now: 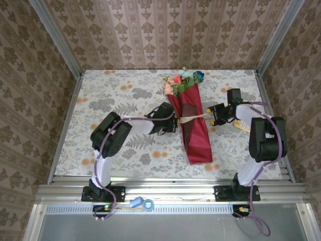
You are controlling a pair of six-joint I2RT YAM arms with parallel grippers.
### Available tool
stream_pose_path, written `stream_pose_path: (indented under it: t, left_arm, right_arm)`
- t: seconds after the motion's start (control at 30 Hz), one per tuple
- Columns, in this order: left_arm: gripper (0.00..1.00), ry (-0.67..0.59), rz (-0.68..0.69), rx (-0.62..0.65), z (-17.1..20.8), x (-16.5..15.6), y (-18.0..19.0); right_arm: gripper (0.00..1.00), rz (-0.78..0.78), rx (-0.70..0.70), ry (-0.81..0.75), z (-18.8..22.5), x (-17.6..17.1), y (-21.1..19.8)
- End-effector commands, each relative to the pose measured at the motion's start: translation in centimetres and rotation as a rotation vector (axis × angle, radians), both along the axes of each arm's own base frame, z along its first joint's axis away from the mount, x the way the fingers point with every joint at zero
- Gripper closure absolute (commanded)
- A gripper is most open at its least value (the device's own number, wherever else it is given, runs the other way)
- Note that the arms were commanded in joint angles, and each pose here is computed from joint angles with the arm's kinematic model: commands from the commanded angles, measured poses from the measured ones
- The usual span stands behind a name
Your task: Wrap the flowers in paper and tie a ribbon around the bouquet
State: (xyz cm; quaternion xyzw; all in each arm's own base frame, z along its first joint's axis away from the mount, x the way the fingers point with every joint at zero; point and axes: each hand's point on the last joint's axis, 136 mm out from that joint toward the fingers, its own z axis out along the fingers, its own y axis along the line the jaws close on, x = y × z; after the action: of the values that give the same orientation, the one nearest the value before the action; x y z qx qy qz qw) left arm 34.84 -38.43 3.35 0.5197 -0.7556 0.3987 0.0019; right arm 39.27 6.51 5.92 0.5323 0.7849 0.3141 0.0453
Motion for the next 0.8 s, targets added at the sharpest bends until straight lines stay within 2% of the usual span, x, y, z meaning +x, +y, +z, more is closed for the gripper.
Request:
stream_pose_path:
  t: [0.0,0.07,0.2,0.33,0.77]
  left_arm:
    - [1.0,0.12,0.153,-0.081,-0.4,0.3,0.4]
    - [1.0,0.118,0.15,-0.082,-0.3,0.3,0.4]
    - [1.0,0.106,0.143,-0.083,0.0,0.6,0.5]
    - [1.0,0.093,0.122,-0.063,0.4,0.8,1.1]
    - [1.0,0.027,0.161,-0.071,1.2,2.6,4.4]
  right_arm:
    - [0.5,-0.024,-0.016,0.015,-0.5,0.8,0.7]
    - [0.59,-0.02,-0.021,0.018,-0.5,1.1,1.2]
    - [0.84,-0.023,-0.046,0.035,-1.0,1.1,1.1]
    - [1.0,-0.014,-0.098,0.005,0.1,1.6,0.3]
    - [1.0,-0.044,-0.138,-0.07,1.8,1.8,-2.4]
